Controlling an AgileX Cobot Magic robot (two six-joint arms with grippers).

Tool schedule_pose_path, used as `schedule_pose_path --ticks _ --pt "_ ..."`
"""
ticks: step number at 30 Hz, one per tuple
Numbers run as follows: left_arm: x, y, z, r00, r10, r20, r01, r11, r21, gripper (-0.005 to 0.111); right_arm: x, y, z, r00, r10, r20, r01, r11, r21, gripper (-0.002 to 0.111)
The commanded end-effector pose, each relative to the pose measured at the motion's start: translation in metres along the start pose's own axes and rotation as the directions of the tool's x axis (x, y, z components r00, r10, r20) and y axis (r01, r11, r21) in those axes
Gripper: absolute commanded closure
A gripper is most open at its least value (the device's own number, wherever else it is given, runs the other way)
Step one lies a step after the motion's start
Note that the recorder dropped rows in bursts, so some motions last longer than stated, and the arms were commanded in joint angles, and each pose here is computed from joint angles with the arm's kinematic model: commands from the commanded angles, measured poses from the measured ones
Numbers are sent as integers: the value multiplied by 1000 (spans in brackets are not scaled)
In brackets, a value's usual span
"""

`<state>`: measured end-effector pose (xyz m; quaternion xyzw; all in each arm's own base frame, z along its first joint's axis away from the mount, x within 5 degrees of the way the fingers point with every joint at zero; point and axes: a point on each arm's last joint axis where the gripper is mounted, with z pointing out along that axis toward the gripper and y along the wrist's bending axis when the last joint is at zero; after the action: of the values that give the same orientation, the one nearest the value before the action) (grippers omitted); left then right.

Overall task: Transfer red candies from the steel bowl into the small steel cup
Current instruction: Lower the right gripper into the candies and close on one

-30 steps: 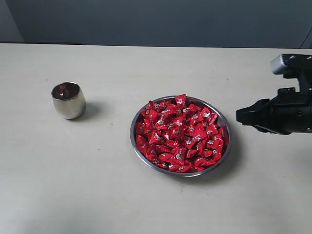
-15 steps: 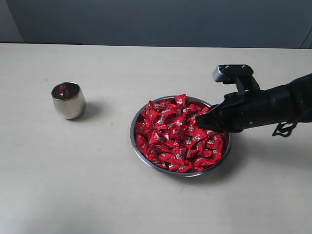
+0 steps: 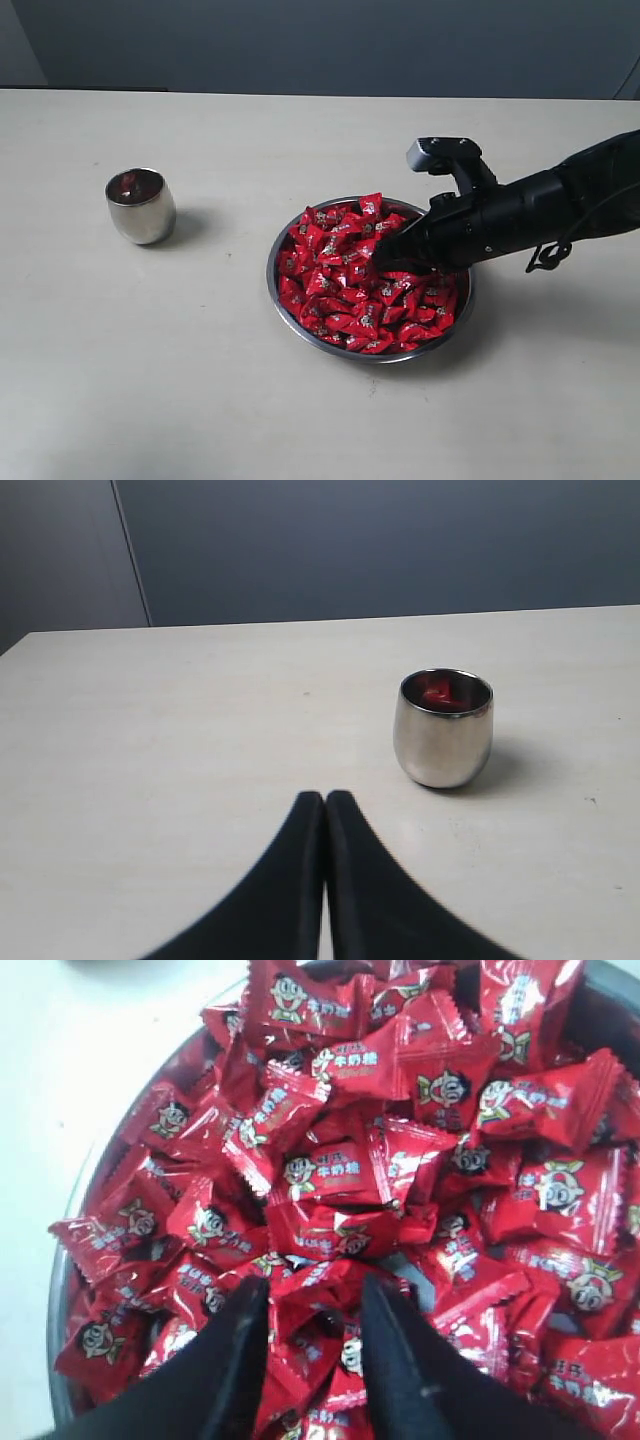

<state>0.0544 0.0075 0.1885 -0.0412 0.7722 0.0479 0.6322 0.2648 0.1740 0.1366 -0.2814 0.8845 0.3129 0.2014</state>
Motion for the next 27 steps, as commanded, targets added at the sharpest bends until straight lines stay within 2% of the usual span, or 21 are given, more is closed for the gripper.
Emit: schedule_pose_path --ticks 1,13,21,27 --pt "1 0 0 1000 -3 0 3 1000 0 106 0 9 6 999 -32 -17 32 999 5 65" --pt "1 0 0 1000 -3 0 3 1000 0 106 6 4 17 998 38 -41 -35 998 59 65" --pt "1 0 0 1000 -3 0 3 1000 0 106 3 1 29 994 96 -51 -95 995 21 65" --pt "1 0 0 1000 -3 0 3 1000 0 106 -7 3 29 995 95 -31 -95 995 11 65"
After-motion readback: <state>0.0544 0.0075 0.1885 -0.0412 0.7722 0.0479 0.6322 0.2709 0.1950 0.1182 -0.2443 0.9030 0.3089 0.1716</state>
